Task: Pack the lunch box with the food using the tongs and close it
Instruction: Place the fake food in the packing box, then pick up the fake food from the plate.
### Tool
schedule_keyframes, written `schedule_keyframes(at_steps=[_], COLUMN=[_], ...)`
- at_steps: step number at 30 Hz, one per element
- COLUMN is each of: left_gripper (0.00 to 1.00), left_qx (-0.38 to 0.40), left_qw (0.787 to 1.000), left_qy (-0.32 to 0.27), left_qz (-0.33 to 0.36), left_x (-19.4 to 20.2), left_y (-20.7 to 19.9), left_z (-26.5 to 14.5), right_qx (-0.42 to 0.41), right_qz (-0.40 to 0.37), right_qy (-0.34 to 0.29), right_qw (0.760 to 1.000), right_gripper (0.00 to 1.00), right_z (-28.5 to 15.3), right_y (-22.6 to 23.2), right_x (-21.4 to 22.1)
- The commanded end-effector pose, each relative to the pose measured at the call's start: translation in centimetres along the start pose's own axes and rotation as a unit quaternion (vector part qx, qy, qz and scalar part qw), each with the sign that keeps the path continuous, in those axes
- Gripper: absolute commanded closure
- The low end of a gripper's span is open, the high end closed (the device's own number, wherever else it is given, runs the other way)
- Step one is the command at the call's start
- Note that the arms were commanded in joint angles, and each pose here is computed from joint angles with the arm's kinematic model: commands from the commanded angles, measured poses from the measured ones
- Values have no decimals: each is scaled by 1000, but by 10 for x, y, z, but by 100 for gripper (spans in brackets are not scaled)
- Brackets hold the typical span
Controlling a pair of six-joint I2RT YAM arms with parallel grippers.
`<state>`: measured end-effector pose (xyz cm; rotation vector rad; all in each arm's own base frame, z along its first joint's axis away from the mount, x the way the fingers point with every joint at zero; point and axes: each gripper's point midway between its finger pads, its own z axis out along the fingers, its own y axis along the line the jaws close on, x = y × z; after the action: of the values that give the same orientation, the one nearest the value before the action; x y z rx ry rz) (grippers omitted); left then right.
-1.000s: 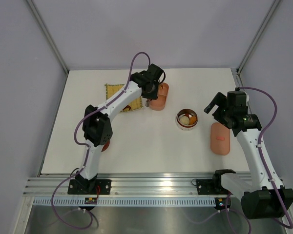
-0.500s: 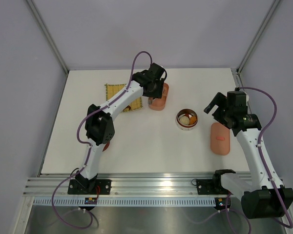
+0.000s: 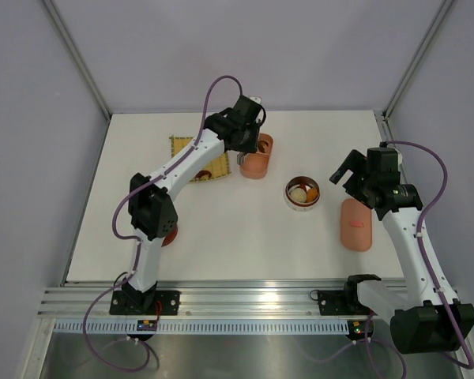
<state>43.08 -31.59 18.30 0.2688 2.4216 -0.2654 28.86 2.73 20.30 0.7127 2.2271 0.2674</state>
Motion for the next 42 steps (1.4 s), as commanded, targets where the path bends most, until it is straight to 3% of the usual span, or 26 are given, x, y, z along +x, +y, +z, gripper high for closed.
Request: schedule_keyframes(at_steps=[1,9,13,19,27,36,42], left_gripper=[69,70,76,78,77,66,63], left_qx=[37,37,36,27,-21,-120,-142], left_qw=[997,999,999,999,996,987,984], left_qy=[-71,-21,-11,-45,-75,-46,-15], left_qz=[0,6,7,-1,-36,-100,-106], left_x=[-40,-17,-13,-26,-27,21,64], left_y=[-12,-17,-18,-12,32,121,135], left_z=[-43,-11,-2,-22,-66,-97,-108], right_qx=[-4,-2,0,2,-2,-7,-9], right_qz=[-2,-3,-3,-6,-6,-8,-5], right_qy=[-12,-10,-10,-13,-10,-4,-3], right_qw=[1000,1000,1000,1000,1000,1000,1000], right_gripper=[0,1,1,1,1,0,1], right_z=[-2,-2,-1,-2,-1,1,5], right_y=[3,2,1,0,2,4,6], right_x=[-8,-7,-7,-8,-7,-6,-6])
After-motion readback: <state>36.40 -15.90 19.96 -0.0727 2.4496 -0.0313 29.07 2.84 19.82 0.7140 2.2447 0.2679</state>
